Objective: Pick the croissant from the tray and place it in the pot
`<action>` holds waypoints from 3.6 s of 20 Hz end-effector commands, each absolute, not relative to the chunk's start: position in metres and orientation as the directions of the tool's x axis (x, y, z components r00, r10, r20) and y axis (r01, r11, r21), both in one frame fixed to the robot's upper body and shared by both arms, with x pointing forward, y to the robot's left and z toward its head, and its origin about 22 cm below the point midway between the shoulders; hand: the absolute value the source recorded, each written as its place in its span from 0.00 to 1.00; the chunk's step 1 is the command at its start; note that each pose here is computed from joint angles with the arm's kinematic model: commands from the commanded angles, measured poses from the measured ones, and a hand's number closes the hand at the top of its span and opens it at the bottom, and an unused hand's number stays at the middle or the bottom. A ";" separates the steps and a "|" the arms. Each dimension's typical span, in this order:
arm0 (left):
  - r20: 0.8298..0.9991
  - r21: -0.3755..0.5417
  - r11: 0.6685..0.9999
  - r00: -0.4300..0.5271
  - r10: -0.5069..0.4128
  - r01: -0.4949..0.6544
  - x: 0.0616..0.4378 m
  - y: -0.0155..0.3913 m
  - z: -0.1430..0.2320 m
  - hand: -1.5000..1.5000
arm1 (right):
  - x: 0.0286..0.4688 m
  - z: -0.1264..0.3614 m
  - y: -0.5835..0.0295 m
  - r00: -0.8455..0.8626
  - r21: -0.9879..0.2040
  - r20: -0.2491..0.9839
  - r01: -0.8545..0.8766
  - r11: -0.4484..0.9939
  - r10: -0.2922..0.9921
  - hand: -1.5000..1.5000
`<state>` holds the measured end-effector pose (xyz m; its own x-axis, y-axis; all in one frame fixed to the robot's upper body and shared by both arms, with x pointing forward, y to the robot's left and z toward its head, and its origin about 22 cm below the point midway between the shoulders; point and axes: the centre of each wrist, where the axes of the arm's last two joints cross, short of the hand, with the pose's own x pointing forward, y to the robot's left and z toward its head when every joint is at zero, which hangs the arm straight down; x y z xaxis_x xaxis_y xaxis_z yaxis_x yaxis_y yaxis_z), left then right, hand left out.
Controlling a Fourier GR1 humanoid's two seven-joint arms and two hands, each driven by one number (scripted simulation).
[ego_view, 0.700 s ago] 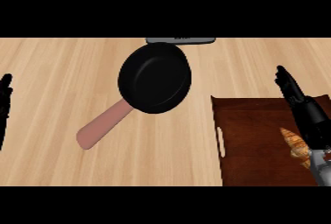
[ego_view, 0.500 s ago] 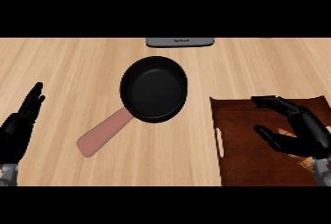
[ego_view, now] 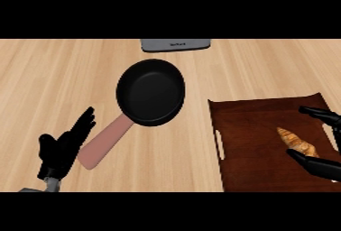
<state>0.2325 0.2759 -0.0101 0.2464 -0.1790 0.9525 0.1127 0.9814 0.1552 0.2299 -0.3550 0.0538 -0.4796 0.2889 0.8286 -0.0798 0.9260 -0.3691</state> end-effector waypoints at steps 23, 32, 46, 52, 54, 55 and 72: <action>0.944 0.110 0.962 0.276 -0.180 0.248 0.264 0.238 -0.016 0.50 | 0.205 0.089 -0.420 0.001 -0.490 0.817 -0.526 0.695 0.577 0.00; 0.946 0.109 0.964 0.272 -0.176 0.243 0.251 0.246 -0.018 0.50 | 0.226 0.035 -0.443 -0.017 -0.532 0.800 -0.482 0.696 0.600 0.00; 0.949 0.111 0.963 0.262 -0.177 0.247 0.266 0.249 -0.020 0.50 | 0.224 -0.001 -0.482 -0.024 -0.294 0.944 -0.509 0.809 0.328 0.00; 0.948 0.111 0.965 0.265 -0.175 0.240 0.262 0.226 -0.033 0.50 | 0.217 -0.027 -0.466 0.055 -0.177 0.969 -0.530 0.830 0.242 0.00; 0.953 0.116 0.959 0.245 -0.181 0.259 0.242 0.233 -0.039 0.50 | 0.229 -0.031 -0.471 0.105 -0.164 0.963 -0.507 0.846 0.249 0.00; 0.949 0.116 0.963 0.259 -0.180 0.245 0.264 0.246 -0.018 0.50 | 0.222 -0.030 -0.477 0.100 -0.140 0.971 -0.506 0.851 0.219 0.00; 0.954 0.116 0.965 0.245 -0.174 0.234 0.263 0.248 -0.019 0.50 | 0.197 -0.090 -0.438 0.060 -0.105 0.985 -0.542 0.834 0.163 1.00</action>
